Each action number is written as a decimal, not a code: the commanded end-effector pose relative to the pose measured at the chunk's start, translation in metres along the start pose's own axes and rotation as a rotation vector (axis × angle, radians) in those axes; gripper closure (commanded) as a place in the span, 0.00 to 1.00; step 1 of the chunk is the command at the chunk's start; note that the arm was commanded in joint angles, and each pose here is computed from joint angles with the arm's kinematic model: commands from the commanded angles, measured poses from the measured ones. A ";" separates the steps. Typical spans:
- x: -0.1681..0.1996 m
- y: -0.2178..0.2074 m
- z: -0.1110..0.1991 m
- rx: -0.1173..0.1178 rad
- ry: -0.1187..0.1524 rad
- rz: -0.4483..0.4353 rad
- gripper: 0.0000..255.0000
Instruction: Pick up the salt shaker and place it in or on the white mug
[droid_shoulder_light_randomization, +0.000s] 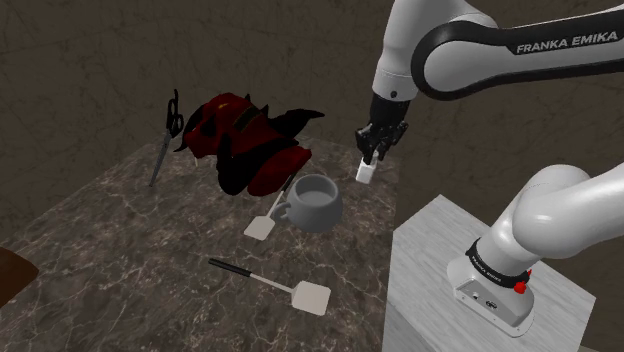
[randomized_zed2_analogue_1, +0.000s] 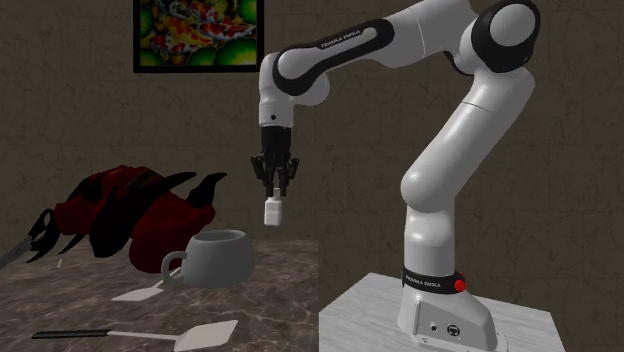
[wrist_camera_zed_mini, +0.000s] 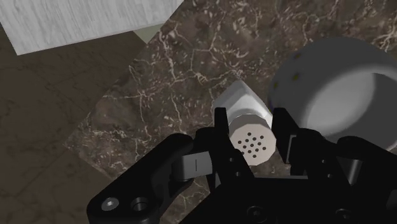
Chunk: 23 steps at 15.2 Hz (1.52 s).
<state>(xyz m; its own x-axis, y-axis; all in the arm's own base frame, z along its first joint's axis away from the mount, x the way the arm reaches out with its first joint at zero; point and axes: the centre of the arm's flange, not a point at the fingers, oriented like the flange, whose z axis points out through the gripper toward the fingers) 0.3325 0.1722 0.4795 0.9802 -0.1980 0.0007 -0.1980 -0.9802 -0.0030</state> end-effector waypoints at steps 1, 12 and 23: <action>0.001 0.001 -0.011 0.000 0.000 0.000 1.00; 0.003 -0.012 -0.065 0.000 0.000 0.000 1.00; 0.030 -0.154 -0.105 0.000 0.000 0.000 1.00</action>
<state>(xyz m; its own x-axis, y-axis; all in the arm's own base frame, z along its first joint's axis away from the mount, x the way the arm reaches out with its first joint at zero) 0.3900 0.3020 0.5790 0.9805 -0.1964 0.0011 -0.1964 -0.9805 -0.0014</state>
